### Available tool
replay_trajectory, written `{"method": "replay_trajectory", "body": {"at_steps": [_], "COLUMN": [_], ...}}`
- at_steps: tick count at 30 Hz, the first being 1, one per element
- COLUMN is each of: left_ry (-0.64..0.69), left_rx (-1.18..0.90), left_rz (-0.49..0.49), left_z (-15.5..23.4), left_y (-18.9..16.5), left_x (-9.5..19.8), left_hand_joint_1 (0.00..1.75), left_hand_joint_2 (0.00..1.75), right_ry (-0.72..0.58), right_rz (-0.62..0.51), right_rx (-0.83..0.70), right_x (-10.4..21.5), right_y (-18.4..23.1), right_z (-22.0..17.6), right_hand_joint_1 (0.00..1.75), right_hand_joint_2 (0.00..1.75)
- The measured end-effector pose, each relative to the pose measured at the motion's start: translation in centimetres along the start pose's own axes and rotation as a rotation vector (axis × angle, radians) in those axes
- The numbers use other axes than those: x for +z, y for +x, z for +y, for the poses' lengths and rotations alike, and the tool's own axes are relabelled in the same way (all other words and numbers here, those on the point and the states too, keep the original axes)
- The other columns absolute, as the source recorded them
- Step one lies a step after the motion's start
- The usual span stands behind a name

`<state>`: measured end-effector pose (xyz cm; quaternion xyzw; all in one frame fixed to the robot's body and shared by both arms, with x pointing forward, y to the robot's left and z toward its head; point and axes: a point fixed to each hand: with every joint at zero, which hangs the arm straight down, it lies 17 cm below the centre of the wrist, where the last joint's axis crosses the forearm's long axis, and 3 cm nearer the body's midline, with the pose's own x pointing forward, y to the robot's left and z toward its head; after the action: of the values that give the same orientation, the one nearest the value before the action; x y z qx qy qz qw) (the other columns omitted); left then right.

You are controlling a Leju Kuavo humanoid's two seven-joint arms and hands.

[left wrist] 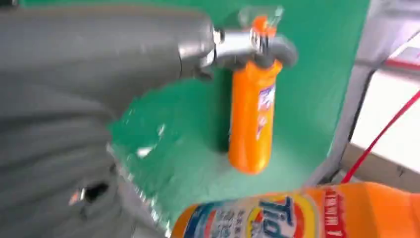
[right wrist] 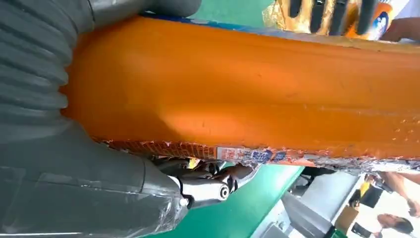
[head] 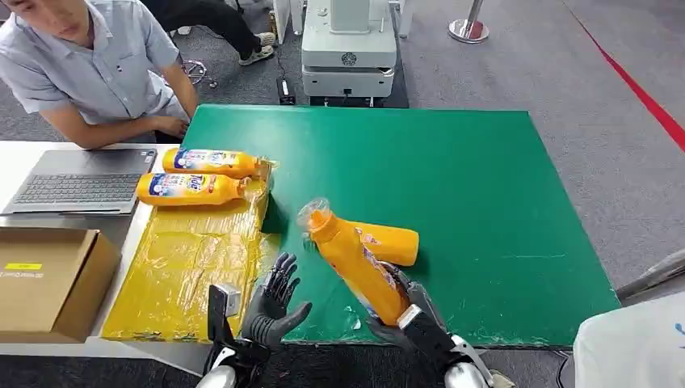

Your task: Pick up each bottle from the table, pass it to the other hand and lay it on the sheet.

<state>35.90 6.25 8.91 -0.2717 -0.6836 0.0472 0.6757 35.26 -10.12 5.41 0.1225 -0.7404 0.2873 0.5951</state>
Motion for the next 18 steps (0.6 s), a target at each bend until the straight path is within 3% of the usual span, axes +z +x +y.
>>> {"method": "replay_trajectory", "body": {"at_steps": [5,8,18], "left_ry": [-0.061,-0.065,-0.099], "left_rx": [-0.010,-0.015,-0.032], "left_rz": [-0.023,-0.026,-0.027], "left_z": [-1.6,-1.7,-2.7], "left_y": [0.8,0.9,0.9], "left_x": [-0.4,-0.5,-0.9], "left_hand_joint_1": [0.00,0.00,0.00], "left_hand_joint_2": [1.75,1.75,1.75], "right_ry": [0.080,0.098,0.186], "right_rz": [0.039,0.046,0.059], "right_rx": [0.012,0.015,0.054], "right_x": [0.4,0.5,0.6], "right_y": [-1.4,-1.7,-2.4], "right_z": [2.0,2.5,4.5], "right_hand_joint_1": [1.68,1.55,1.57], "right_hand_joint_2": [1.75,1.75,1.75]}}
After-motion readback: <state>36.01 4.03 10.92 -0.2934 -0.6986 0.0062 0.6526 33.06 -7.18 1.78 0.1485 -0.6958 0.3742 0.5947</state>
